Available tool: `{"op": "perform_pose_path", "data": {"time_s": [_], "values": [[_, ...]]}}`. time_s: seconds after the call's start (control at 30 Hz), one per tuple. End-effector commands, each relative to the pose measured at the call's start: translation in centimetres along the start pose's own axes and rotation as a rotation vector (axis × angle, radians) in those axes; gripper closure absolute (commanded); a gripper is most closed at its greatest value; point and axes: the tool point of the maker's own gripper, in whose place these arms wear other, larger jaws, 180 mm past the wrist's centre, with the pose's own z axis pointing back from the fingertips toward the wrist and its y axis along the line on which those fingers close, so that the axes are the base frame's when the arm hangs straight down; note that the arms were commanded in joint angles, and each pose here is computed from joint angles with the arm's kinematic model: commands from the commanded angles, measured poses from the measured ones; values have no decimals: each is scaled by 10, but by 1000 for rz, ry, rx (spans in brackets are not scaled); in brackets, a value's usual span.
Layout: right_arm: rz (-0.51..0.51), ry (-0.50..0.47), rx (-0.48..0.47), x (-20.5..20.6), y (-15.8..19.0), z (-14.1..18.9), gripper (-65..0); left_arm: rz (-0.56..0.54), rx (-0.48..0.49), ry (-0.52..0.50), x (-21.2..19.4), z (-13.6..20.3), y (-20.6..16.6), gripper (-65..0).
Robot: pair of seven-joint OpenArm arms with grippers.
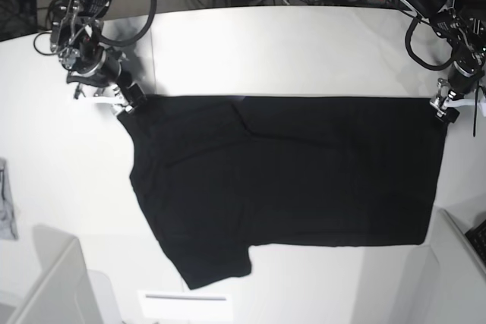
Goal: Fold the T-shirt properly
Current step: 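Regrasp the folded shoulder edge with the right gripper and lift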
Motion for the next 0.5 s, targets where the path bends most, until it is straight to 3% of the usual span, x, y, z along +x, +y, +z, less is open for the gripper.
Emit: {"op": "perform_pose_path", "data": {"time_s": [0.0,0.47], "values": [[8,-13,12,8,6,0,-444,-13,17,2,7,3,3,-500],[-16,-26,-18,9,-5,-13,-440,-12,18,2,7,3,4,-500]]}}
